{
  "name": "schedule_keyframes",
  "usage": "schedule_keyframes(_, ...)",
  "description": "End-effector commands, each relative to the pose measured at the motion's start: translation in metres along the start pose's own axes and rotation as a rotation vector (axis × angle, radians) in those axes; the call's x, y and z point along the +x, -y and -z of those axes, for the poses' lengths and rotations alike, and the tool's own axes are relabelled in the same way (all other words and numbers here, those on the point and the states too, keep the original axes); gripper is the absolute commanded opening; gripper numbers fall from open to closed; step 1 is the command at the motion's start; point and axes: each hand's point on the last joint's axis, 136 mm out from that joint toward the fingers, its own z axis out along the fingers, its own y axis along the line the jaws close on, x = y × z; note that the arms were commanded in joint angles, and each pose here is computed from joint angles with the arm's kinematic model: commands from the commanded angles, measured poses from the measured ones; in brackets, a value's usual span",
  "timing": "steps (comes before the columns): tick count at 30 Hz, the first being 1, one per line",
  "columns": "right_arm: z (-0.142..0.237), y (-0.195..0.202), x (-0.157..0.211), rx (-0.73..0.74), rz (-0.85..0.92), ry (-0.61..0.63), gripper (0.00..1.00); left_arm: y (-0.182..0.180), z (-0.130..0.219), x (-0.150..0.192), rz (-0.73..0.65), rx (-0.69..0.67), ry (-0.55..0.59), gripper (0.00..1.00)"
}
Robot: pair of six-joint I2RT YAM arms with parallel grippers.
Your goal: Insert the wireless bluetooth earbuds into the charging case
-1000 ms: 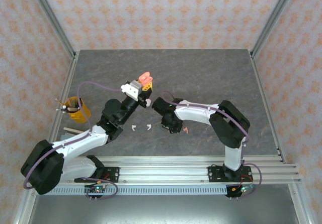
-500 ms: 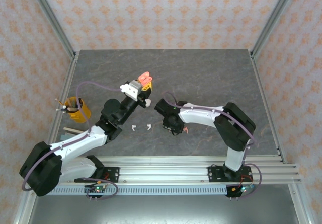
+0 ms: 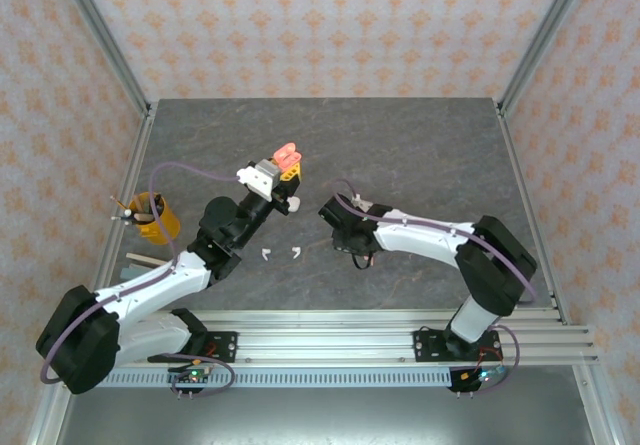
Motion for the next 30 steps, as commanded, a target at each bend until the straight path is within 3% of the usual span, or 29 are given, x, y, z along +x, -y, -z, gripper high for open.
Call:
schedule_keyframes(1,0.019,-0.002,-0.027,-0.024,0.075,0.141,0.27,-0.004,0.002,-0.024,-0.005,-0.002,0.057,0.0)
schedule_keyframes(12,0.104,-0.005,-0.09,-0.18,0.128,0.422,0.27,0.001,0.0,-0.035,0.0,0.029,0.07,0.0)
schedule_keyframes(21,0.223,-0.008,-0.144,-0.352,0.142,0.686,0.28,0.015,-0.012,-0.042,0.031,0.11,0.078,0.0)
schedule_keyframes(30,0.322,-0.047,-0.165,-0.603,0.23,0.856,0.28,0.033,-0.036,-0.048,0.045,0.165,0.091,0.0)
